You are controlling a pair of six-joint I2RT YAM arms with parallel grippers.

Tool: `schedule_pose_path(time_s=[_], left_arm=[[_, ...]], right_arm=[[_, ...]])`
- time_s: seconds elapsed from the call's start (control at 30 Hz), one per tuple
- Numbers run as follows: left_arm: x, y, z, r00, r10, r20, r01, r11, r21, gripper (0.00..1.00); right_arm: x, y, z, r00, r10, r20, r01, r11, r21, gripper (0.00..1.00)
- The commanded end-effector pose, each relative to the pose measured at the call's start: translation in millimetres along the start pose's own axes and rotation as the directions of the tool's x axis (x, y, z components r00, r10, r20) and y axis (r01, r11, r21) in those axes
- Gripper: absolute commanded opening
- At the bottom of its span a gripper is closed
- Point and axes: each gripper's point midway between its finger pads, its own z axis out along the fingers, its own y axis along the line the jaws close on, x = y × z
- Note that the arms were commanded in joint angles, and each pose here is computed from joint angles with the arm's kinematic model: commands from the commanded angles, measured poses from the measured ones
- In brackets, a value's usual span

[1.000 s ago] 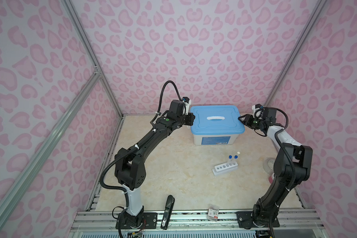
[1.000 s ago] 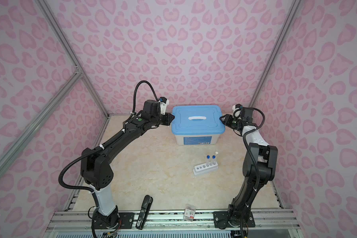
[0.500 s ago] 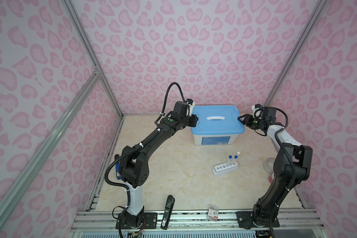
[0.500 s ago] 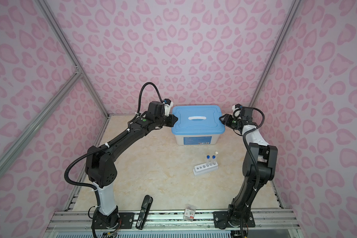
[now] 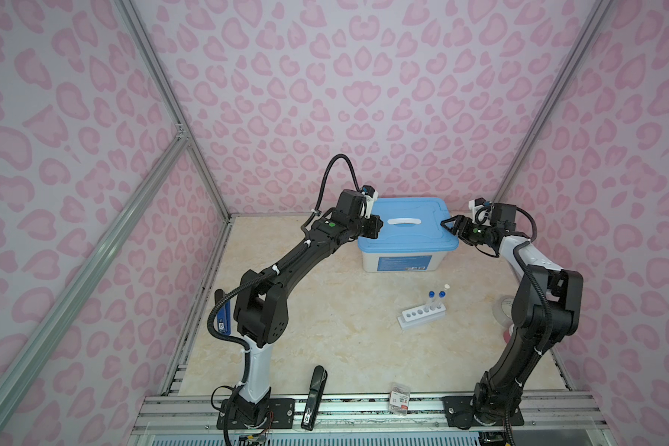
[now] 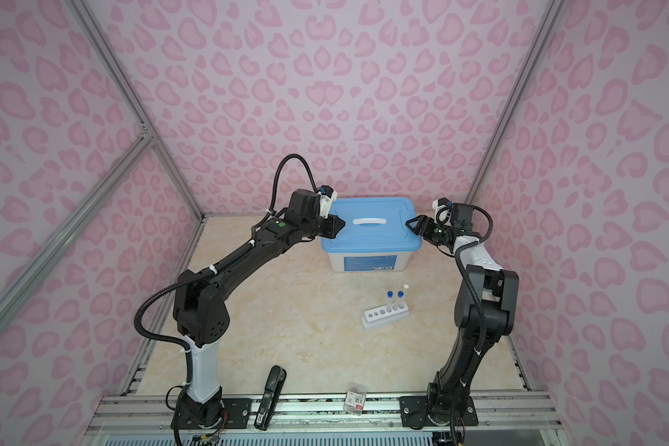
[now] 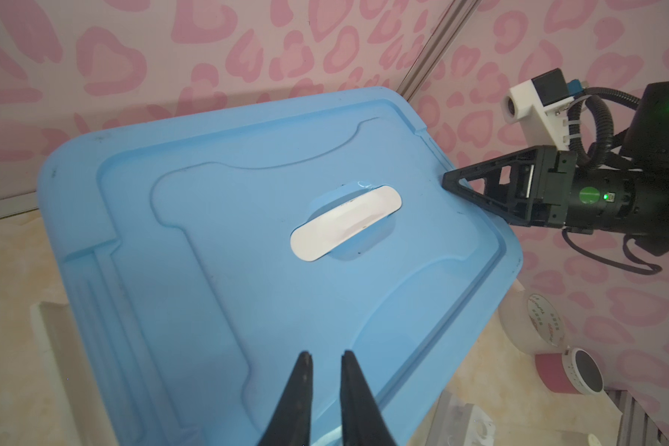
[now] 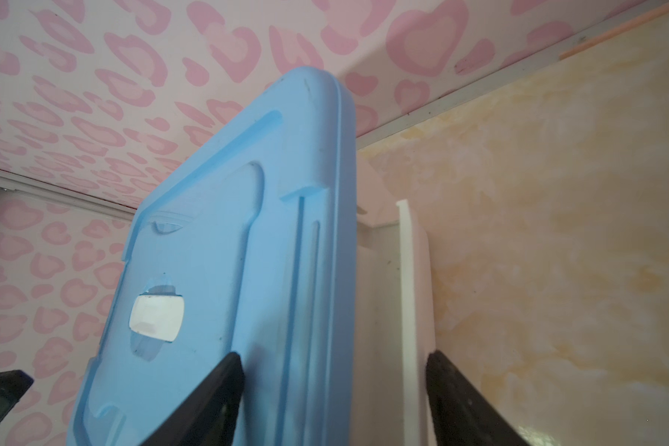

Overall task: Organize the chemistry lab equipment
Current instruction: 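Move the left gripper to the lid's near corner while the right gripper holds the rim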

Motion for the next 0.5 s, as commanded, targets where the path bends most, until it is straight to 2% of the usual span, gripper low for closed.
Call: schedule_pose_path(time_s=[0.0,0.13,0.27,0.47], left_arm=[[-1.1,-5.0,4.9,1.000,0.011,-0.001,-0.011,1.000,0.027,0.18],[2.0,-7.2,8.0,1.000,0.009,-0.010,-0.009,0.999,0.038,0.17],[3.3,-8.2,11.2,1.000,0.005,-0.017,-0.004,0.999,0.045,0.17],[-0.3,-12.2,9.7,1.000,0.011,-0.011,-0.010,0.999,0.052,0.16]], right_arm=[[12.8,-9.8,8.5,0.999,0.045,-0.027,-0.045,0.999,0.000,0.73],[13.1,-12.9,11.0,0.998,0.068,-0.018,-0.068,0.998,-0.015,0.71],[10.4,-12.7,10.8,0.997,0.074,-0.008,-0.074,0.997,-0.019,0.62],[10.7,-16.2,9.8,0.997,0.077,-0.007,-0.077,0.997,0.001,0.54]])
